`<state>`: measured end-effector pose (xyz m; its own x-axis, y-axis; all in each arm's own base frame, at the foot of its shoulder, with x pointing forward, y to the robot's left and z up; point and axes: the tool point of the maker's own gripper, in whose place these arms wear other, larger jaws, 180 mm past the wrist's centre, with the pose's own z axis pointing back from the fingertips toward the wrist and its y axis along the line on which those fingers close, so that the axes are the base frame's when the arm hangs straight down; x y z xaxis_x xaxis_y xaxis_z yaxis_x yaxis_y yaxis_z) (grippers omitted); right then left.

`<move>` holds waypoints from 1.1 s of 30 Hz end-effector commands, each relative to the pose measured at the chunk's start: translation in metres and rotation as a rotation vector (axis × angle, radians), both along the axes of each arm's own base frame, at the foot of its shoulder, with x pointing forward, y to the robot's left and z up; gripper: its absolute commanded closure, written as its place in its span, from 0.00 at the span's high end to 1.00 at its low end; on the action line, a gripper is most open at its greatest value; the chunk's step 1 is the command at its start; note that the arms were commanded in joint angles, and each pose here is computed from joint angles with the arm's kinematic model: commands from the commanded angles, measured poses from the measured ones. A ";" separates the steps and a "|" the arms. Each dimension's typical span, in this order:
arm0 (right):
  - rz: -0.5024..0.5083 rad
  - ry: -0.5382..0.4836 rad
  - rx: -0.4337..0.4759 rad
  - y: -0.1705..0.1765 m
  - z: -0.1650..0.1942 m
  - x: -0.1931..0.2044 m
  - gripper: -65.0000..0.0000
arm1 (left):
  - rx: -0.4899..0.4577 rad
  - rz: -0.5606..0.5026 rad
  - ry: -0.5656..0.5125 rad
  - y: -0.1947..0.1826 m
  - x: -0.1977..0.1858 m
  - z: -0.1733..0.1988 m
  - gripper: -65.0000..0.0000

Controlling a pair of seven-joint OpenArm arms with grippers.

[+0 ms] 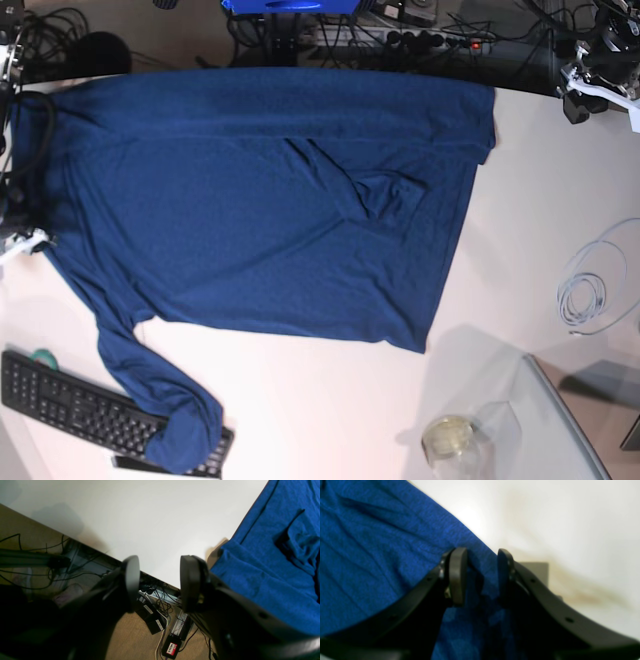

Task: Layout the t-shirt on the table in an organized manner, then fold the t-shirt properly
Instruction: 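Close the right gripper on the shirt's side edge near the collar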

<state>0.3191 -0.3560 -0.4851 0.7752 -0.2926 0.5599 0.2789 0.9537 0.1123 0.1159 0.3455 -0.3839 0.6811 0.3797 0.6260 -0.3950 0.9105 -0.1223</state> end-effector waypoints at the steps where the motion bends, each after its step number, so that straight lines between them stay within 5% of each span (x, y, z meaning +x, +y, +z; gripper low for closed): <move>1: -0.012 -0.051 -0.027 -0.014 0.018 0.014 0.30 | 0.024 -0.002 -0.023 0.005 0.002 0.008 0.39; 7: -0.018 -0.016 -0.028 -0.016 0.009 0.005 0.28 | 0.024 -0.002 -0.023 0.005 0.002 0.008 0.39; 12: -0.008 0.048 -0.067 -0.023 -0.002 -0.003 0.02 | 0.025 -0.001 -0.022 0.006 0.001 0.008 0.39; 19: 0.010 0.013 -0.083 -0.023 0.009 0.006 0.00 | 0.025 -0.001 -0.022 0.006 0.001 0.008 0.39; 23: 0.014 0.008 -0.085 -0.022 0.010 0.007 0.03 | 0.023 -0.005 -0.022 0.005 0.002 0.008 0.39; 29: 0.018 0.014 -0.086 -0.021 0.011 0.007 0.35 | 0.023 -0.005 -0.020 0.005 0.002 0.008 0.39; 33: 0.027 0.005 -0.097 -0.022 0.014 0.007 0.35 | 0.023 -0.005 -0.020 0.005 0.002 0.008 0.39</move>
<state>0.3138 -0.3635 -0.4884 0.8140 -0.2259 0.5351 0.2462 0.9686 0.0345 0.1154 0.3456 -0.3844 0.6814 0.3813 0.6248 -0.3962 0.9099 -0.1233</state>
